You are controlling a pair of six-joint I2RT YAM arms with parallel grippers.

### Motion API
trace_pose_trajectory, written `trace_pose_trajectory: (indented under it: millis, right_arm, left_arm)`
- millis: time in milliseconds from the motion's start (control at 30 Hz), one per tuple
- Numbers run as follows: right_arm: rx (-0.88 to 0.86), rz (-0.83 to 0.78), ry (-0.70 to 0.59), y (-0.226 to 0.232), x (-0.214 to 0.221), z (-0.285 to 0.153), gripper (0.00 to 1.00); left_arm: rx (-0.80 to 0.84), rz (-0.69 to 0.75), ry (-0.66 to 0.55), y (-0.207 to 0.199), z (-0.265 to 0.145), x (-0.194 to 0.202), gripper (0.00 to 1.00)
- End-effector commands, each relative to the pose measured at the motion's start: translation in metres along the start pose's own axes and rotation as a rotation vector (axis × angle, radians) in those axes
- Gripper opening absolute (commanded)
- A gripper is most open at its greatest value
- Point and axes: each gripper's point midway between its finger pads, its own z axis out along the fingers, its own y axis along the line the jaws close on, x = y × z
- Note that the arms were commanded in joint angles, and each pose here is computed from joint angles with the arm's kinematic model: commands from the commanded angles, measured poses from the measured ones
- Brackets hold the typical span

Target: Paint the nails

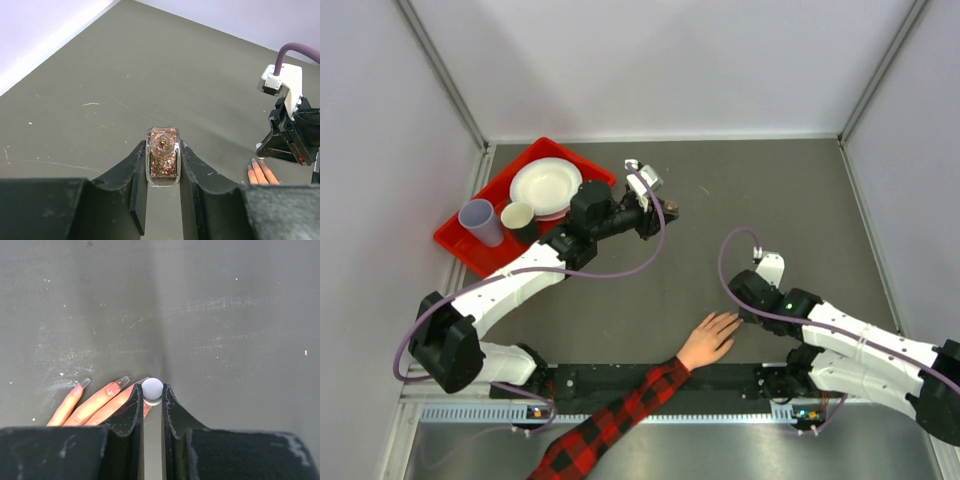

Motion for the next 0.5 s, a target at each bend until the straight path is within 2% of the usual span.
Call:
trace_pose_trajectory:
  millis: [0,467]
  right_arm:
    - [0.020,0.031,-0.042,-0.0004,-0.0121,0.0013,0.00]
    - [0.003,0.027,-0.050,0.0051,-0.0147,0.0027,0.00]
  left_arm:
    - [0.006,0.031,-0.081,0.0006,0.0005,-0.0262,0.00]
    - [0.001,0.034,-0.082,0.0012,-0.0003,-0.0270,0.00]
